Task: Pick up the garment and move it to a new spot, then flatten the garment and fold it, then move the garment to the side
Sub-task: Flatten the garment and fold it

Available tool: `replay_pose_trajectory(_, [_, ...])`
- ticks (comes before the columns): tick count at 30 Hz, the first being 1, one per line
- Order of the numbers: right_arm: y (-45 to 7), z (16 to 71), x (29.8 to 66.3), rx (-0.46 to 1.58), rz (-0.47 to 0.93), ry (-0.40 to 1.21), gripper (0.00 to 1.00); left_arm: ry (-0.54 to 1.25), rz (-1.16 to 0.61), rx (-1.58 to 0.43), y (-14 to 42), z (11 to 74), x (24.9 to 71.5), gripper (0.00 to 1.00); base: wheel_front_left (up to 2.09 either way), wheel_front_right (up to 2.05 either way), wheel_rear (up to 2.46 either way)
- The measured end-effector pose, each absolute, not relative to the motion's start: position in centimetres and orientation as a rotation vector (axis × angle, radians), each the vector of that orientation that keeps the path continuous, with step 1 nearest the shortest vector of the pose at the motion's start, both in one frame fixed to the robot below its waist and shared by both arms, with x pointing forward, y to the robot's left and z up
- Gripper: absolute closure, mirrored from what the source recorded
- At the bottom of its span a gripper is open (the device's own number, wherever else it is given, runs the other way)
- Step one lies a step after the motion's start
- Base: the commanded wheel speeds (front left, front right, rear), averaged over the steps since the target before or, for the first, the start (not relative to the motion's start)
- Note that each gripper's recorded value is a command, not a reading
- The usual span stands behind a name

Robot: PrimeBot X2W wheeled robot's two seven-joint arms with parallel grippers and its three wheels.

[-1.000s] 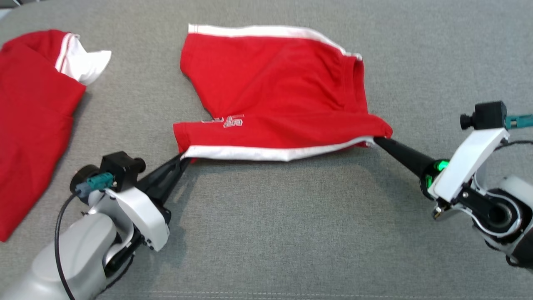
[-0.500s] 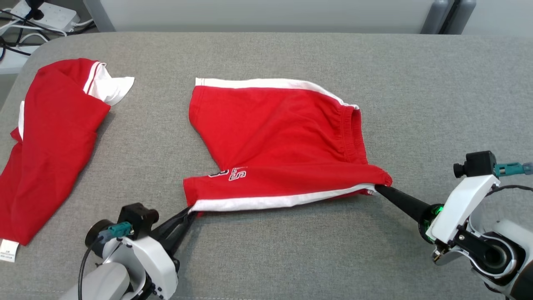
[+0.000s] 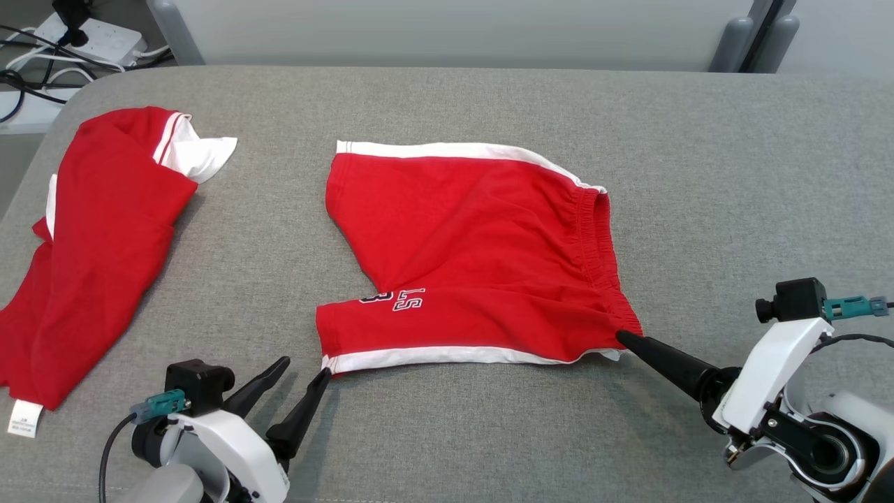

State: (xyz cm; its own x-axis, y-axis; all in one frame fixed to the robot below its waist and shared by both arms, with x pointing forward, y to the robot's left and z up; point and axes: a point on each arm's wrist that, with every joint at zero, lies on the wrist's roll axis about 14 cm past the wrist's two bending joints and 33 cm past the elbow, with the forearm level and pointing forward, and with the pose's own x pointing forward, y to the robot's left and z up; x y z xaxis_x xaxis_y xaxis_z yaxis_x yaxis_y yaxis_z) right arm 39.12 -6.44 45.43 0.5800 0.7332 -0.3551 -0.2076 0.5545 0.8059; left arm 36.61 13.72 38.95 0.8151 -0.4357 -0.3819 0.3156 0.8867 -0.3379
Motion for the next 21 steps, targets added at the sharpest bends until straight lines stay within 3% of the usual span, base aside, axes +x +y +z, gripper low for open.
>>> replay_pose_trajectory(20, [-6.7, 43.7, 38.8, 0.796, 0.595, 0.788, 0.00, 0.554, -0.355, -0.495, 11.0, 37.4, 38.0, 0.00, 0.00, 0.00, 0.00])
replay_pose_trajectory(21, [-6.7, 43.7, 38.8, 0.796, 0.595, 0.788, 0.00, 0.554, -0.355, -0.495, 11.0, 37.4, 38.0, 0.04, 0.00, 0.00, 0.00])
